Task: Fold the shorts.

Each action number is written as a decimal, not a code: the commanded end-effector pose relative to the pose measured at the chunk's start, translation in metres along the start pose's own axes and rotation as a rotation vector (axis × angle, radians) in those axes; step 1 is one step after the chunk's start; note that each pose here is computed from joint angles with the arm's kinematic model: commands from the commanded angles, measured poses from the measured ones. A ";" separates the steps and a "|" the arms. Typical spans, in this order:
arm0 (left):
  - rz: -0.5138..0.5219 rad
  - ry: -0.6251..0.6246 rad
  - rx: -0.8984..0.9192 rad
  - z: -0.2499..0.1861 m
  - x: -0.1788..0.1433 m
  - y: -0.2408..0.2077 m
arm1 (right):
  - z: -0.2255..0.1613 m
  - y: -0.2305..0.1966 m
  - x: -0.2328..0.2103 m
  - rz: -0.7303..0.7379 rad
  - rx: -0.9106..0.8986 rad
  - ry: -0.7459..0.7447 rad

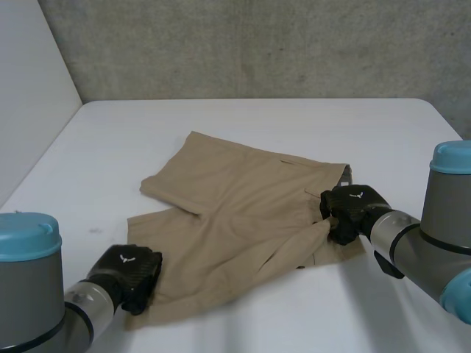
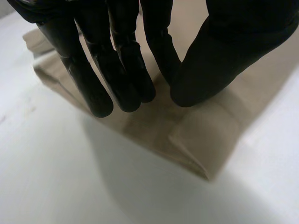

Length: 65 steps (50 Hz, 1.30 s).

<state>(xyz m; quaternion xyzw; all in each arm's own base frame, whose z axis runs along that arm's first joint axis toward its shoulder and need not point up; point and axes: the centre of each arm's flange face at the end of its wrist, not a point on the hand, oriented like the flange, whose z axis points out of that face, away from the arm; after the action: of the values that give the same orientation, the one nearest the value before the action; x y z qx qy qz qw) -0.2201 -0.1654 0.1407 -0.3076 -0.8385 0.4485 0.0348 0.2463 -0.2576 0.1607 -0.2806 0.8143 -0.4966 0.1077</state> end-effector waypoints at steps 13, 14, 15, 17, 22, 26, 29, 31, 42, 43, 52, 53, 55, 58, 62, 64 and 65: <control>0.131 -0.038 0.245 0.046 -0.007 -0.091 | 0.005 -0.019 0.005 -0.046 0.061 0.020; 0.134 -0.027 0.211 0.044 -0.007 -0.087 | 0.005 -0.019 0.005 -0.046 0.059 0.020; 0.135 -0.015 0.177 0.041 -0.005 -0.082 | 0.006 -0.018 0.005 -0.046 0.058 0.019; 0.125 0.029 0.089 0.032 0.001 -0.069 | 0.007 -0.016 0.004 -0.045 0.050 0.016; 0.058 0.065 0.028 0.004 0.009 -0.054 | 0.014 -0.009 0.005 -0.041 0.027 0.017; 0.007 0.058 0.030 -0.013 0.009 -0.048 | 0.016 -0.007 0.005 -0.041 0.021 0.023; -0.006 0.055 0.025 -0.021 0.009 -0.043 | 0.016 -0.006 0.006 -0.040 0.017 0.025; -0.008 0.049 0.022 -0.024 0.008 -0.041 | 0.015 -0.006 0.006 -0.040 0.017 0.025; -0.053 0.037 0.010 -0.043 0.004 -0.029 | 0.015 -0.004 0.006 -0.038 0.011 0.025; -0.056 0.038 0.013 -0.044 0.004 -0.029 | 0.015 -0.004 0.006 -0.038 0.011 0.025; -0.085 0.053 -0.008 -0.050 0.009 -0.017 | 0.016 -0.004 0.005 -0.041 0.024 0.030; -0.086 0.054 -0.012 -0.049 0.010 -0.016 | 0.016 -0.004 0.005 -0.041 0.024 0.030; -0.086 0.056 -0.021 -0.045 0.010 -0.014 | 0.016 -0.003 0.005 -0.041 0.022 0.030; -0.082 0.059 -0.063 -0.028 0.013 -0.005 | 0.016 -0.003 0.005 -0.041 0.021 0.029; -0.078 0.049 -0.079 -0.011 0.013 -0.002 | 0.015 -0.004 0.005 -0.041 0.022 0.031; -0.074 0.014 -0.036 -0.005 0.009 -0.012 | 0.015 -0.004 0.006 -0.041 0.023 0.033; -0.070 -0.004 -0.007 -0.002 0.006 -0.019 | 0.015 -0.004 0.006 -0.042 0.024 0.035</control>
<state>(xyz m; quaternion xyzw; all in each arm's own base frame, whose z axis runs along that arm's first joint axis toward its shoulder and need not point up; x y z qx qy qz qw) -0.2248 -0.1437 0.1555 -0.2856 -0.8631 0.4113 0.0653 0.2501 -0.2734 0.1569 -0.2884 0.8043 -0.5120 0.0880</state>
